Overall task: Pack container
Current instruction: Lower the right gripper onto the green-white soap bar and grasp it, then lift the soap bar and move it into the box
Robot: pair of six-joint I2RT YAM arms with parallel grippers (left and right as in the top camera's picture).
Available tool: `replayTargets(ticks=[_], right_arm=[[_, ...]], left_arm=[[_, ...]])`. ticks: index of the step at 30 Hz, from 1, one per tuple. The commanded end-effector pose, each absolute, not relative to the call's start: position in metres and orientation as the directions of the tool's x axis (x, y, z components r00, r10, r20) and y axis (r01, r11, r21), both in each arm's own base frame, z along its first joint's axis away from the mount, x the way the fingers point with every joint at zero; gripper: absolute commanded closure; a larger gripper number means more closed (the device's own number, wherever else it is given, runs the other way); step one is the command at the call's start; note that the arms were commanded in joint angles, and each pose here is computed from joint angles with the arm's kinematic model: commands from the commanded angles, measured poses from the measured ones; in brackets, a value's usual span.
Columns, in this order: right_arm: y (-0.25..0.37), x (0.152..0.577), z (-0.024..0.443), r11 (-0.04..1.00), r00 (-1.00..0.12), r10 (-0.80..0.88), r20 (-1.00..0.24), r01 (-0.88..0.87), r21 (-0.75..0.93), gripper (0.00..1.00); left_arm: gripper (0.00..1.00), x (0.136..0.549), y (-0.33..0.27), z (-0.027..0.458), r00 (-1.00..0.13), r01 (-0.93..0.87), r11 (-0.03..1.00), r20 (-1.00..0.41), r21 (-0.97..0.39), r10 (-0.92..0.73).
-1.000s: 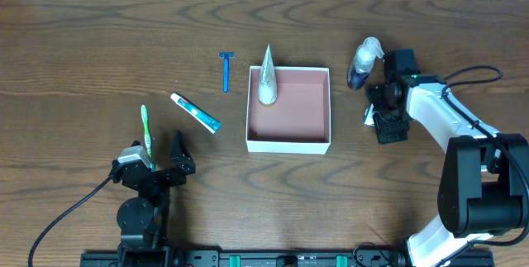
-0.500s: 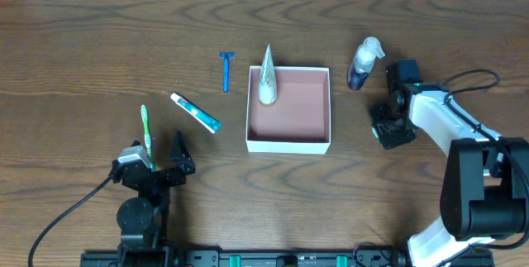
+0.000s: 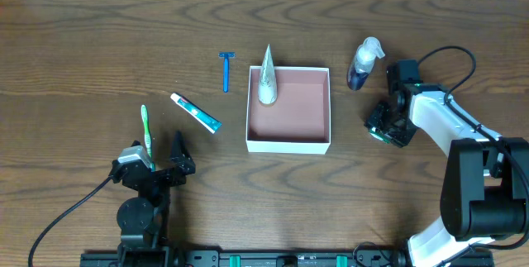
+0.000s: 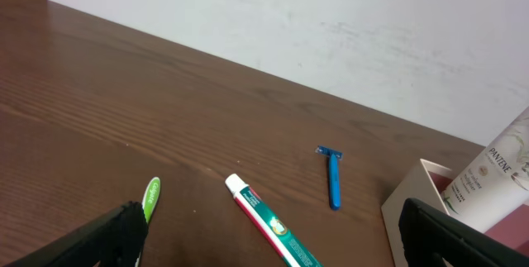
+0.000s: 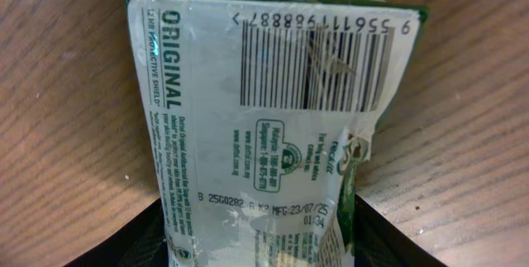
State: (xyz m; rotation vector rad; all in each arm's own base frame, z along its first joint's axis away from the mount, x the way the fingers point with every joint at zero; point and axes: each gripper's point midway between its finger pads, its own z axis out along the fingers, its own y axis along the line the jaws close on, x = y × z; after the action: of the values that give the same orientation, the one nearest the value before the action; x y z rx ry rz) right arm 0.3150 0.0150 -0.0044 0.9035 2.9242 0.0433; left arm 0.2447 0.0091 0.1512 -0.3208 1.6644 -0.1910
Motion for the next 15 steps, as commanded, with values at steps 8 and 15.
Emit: replayTargets(ticks=[8,15], right_arm=[[0.036,0.303,-0.003,0.916,-0.927,0.375,0.009,0.372,0.148,0.93],[0.057,0.304,0.044,0.935,-0.968,0.239,-0.077,0.208,0.288,0.90]], left_arm=[[0.02,0.244,0.011,0.132,-0.144,-0.123,0.948,-0.940,-0.293,-0.309],[0.02,0.244,0.011,0.132,-0.144,-0.123,0.948,-0.940,-0.293,-0.309]])
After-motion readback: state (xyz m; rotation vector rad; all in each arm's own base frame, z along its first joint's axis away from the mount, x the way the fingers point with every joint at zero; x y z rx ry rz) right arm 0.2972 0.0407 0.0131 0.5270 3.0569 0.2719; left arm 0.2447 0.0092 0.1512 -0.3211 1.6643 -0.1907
